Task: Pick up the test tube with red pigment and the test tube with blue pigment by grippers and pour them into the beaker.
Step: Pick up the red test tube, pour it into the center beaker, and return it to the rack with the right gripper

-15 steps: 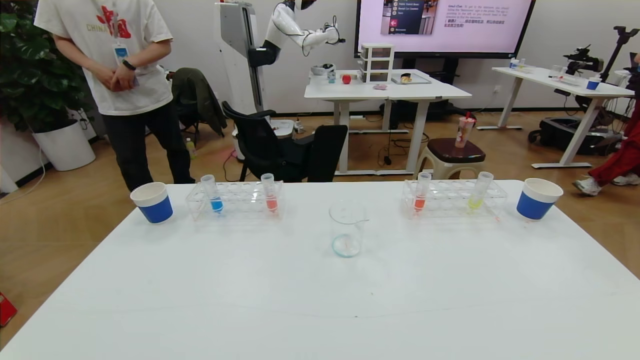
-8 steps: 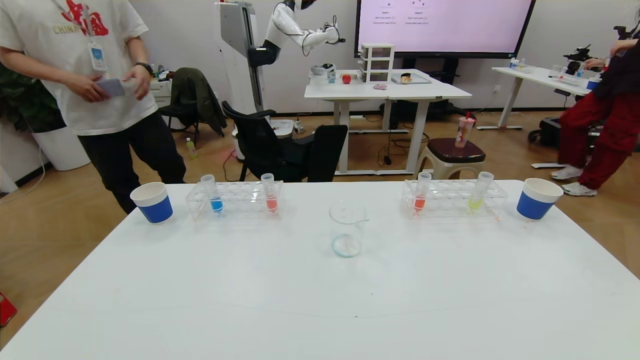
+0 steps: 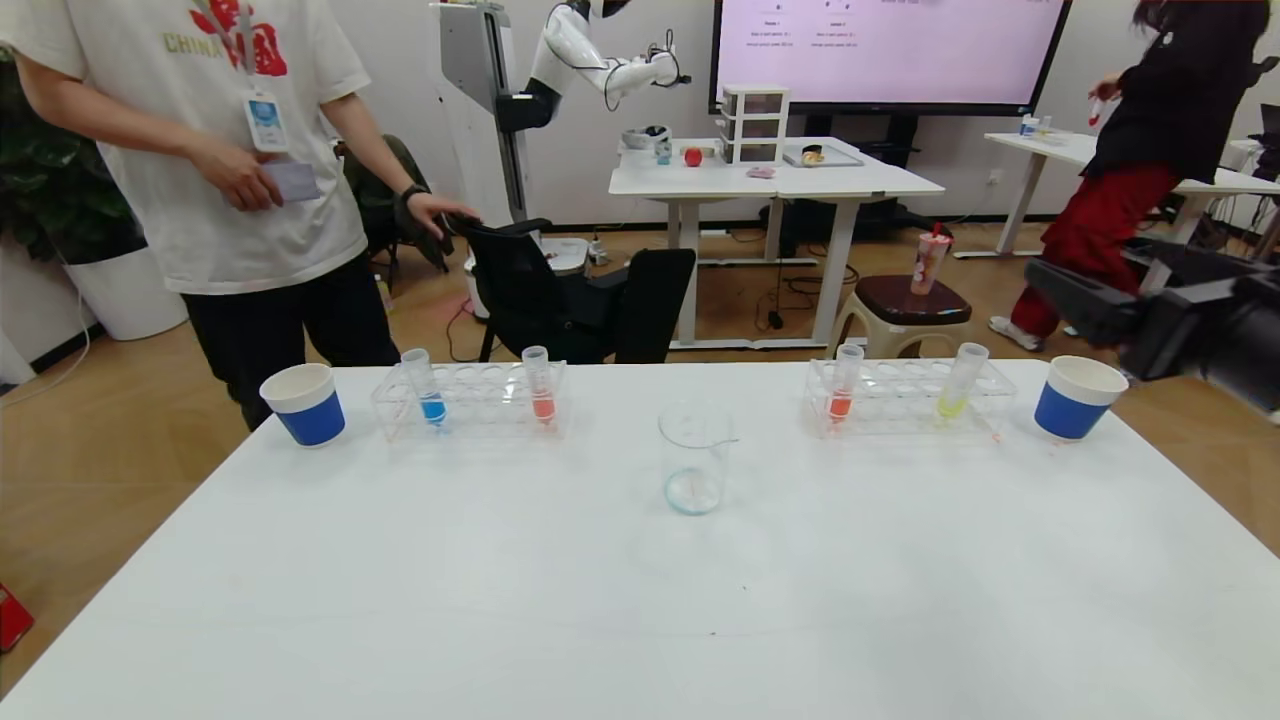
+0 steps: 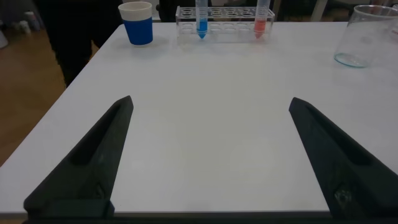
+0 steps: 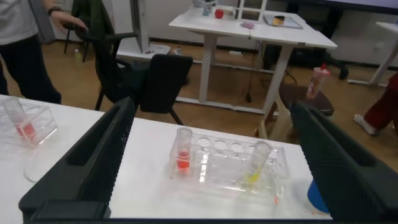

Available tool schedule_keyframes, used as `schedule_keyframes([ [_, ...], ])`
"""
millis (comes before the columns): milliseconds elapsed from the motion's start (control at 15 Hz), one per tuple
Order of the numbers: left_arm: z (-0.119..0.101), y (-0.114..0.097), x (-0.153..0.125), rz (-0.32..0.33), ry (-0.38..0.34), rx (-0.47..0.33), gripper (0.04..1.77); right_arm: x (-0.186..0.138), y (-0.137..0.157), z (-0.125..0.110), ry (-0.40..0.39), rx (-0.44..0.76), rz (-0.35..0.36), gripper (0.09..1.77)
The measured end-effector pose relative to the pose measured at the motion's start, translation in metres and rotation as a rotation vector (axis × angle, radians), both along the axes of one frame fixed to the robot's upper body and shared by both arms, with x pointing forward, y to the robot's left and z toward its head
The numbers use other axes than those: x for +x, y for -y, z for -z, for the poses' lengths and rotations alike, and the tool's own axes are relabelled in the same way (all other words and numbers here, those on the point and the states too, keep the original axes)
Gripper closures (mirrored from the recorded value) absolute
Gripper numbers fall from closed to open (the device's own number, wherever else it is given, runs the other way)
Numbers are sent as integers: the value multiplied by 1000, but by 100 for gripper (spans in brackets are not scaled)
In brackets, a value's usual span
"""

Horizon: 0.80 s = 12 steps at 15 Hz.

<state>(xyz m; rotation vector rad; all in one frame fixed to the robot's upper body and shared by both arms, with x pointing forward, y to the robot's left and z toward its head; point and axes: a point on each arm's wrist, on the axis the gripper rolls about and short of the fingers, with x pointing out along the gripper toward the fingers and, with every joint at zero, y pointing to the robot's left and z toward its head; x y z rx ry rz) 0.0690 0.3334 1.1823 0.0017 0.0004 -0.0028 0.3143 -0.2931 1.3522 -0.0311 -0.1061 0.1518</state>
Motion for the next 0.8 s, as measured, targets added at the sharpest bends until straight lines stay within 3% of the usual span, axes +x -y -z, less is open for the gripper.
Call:
schedule_keyframes([
  [333,0,0,0,0,0,0,6,74,-45,40,-88,14,-68,13],
  [800,0,0,0,0,0,0,6,148,-69,119,-123,17,-34,13],
])
